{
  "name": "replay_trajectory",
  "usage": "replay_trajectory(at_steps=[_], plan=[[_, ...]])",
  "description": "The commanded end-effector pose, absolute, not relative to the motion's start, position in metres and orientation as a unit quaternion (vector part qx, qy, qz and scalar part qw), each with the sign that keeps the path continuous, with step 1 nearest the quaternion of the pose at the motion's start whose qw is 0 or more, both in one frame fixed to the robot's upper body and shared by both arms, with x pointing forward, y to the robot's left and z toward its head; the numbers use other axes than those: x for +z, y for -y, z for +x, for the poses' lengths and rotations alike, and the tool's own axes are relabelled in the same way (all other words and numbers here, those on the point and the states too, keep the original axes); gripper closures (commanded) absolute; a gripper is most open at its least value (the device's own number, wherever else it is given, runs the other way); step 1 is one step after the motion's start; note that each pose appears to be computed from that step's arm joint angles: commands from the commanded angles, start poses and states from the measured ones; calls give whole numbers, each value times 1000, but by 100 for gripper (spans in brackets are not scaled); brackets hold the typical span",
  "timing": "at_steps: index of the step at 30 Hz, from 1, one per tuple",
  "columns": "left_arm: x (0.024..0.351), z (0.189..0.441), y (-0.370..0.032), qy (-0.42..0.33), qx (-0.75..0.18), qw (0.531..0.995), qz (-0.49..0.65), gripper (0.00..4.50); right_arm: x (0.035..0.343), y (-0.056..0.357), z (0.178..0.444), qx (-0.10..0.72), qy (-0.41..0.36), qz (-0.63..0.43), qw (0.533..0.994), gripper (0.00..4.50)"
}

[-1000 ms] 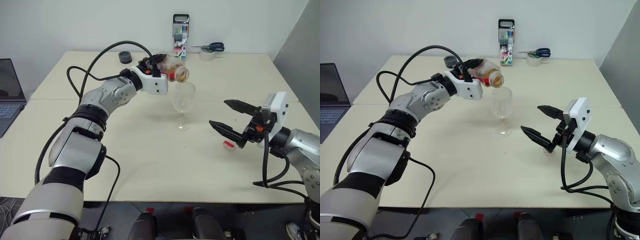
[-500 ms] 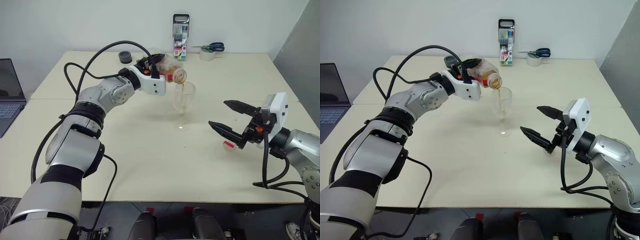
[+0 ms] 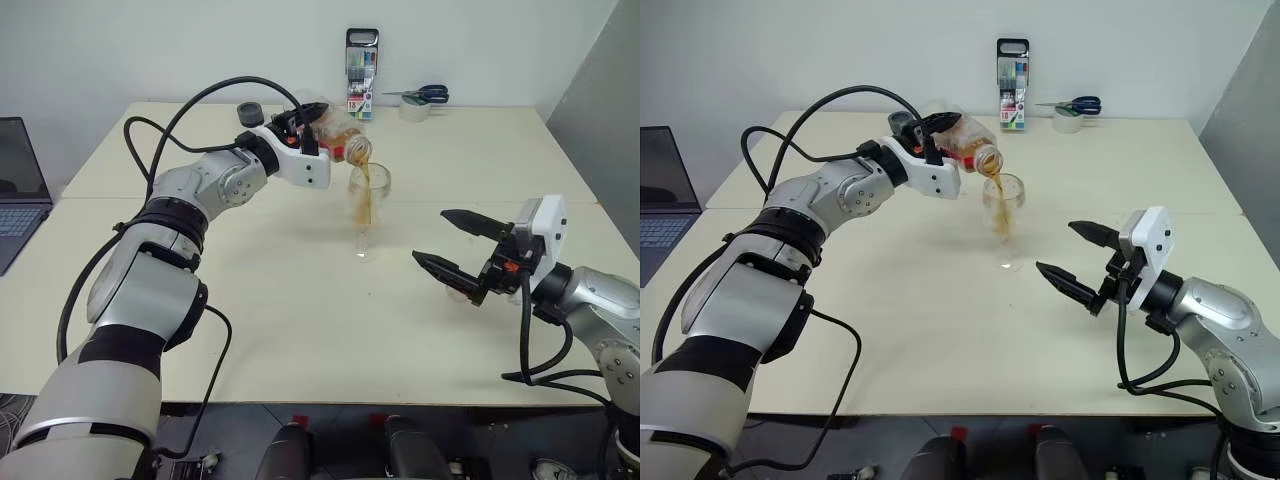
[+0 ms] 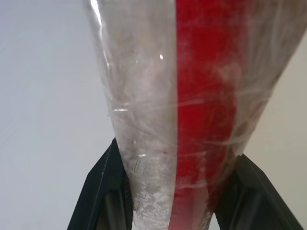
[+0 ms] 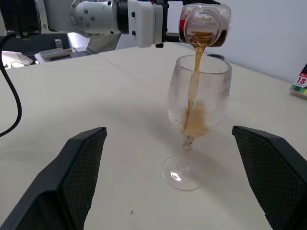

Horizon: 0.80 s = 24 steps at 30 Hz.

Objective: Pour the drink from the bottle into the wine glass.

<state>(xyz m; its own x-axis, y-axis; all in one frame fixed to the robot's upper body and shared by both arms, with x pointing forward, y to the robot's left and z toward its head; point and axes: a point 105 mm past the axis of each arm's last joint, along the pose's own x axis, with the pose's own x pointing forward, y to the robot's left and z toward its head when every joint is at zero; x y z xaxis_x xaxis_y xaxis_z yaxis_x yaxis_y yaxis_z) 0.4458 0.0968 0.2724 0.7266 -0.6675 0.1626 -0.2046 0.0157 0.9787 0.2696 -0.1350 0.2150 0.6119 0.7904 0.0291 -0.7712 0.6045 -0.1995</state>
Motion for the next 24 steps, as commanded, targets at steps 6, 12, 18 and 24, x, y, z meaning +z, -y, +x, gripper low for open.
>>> replay_trajectory(at_steps=[6, 12, 18, 24], plan=[[303, 443, -96, 352, -151, 624, 681, 283, 224, 128, 261, 443, 87, -92, 888, 0], [305, 444, -95, 353, -148, 621, 684, 283, 224, 127, 260, 444, 86, -91, 887, 0], [306, 444, -94, 354, -147, 619, 686, 283, 224, 126, 259, 444, 86, -90, 887, 0], [307, 444, -92, 358, -148, 616, 686, 283, 223, 123, 258, 447, 85, -88, 886, 0]])
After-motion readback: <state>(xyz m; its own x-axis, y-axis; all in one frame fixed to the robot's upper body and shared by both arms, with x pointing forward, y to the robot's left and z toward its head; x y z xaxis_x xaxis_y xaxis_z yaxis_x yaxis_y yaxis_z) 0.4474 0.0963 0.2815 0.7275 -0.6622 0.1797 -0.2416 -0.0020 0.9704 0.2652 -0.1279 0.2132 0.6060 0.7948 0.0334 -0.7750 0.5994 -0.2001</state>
